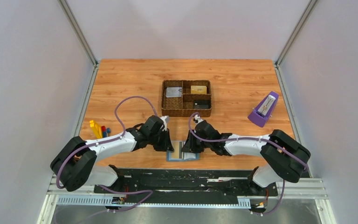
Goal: Take the credit cards out of the card holder
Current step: Remove the credit card from the card holder.
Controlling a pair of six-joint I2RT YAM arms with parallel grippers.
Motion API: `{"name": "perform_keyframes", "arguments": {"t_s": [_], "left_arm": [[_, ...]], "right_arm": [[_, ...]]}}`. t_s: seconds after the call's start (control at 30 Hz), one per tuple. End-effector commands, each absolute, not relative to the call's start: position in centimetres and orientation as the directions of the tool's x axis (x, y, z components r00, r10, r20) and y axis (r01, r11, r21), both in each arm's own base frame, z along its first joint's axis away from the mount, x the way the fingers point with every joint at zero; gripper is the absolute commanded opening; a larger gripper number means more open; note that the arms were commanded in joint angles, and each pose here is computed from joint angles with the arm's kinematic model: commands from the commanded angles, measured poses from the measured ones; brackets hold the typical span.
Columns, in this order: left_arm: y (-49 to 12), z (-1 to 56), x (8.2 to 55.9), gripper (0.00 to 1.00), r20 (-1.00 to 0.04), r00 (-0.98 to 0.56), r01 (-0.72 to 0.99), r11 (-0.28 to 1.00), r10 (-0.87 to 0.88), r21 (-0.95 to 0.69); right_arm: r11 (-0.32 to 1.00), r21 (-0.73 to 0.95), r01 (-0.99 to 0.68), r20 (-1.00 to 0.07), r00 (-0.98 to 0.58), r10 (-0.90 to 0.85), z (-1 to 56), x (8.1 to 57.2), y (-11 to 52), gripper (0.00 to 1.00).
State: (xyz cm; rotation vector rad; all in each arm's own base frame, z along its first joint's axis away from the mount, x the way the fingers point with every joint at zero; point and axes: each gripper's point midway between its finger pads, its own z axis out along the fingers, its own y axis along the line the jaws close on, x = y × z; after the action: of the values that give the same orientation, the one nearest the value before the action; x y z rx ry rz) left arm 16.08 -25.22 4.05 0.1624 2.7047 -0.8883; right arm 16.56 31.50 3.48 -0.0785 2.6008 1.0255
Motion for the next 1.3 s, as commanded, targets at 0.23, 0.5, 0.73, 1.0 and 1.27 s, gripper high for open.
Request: {"name": "perform_keyframes", "arguments": {"t_s": [0.23, 0.5, 0.73, 1.0, 1.27], "left_arm": [[-25.3, 3.0, 16.3, 0.15, -0.322, -0.947, 0.203, 0.806, 0.016, -0.557], [-25.0, 2.2, 15.9, 0.13, -0.297, -0.955, 0.184, 0.814, 0.014, -0.552], [-24.9, 2.1, 15.9, 0.12, -0.296, -0.955, 0.179, 0.817, 0.010, -0.549], [-24.7, 2.4, 15.9, 0.12, -0.301, -0.954, 0.177, 0.819, 0.005, -0.545], [-24.6, 2.3, 15.8, 0.12, -0.298, -0.954, 0.176, 0.821, 0.007, -0.543]], "right_arm": [[0.710, 0.674, -0.203, -0.353, -0.933, 0.068, 2.9, 16.8, 31.8, 0.22], [0.676, 0.704, -0.216, -0.353, -0.933, 0.069, 3.0, 16.7, 31.7, 0.23], [0.647, 0.724, -0.239, -0.356, -0.933, 0.054, 3.3, 16.5, 32.0, 0.23], [0.633, 0.737, -0.237, -0.344, -0.938, 0.049, 3.1, 16.4, 32.3, 0.22], [0.624, 0.743, -0.242, -0.351, -0.935, 0.056, 3.3, 16.6, 32.0, 0.06]]}}
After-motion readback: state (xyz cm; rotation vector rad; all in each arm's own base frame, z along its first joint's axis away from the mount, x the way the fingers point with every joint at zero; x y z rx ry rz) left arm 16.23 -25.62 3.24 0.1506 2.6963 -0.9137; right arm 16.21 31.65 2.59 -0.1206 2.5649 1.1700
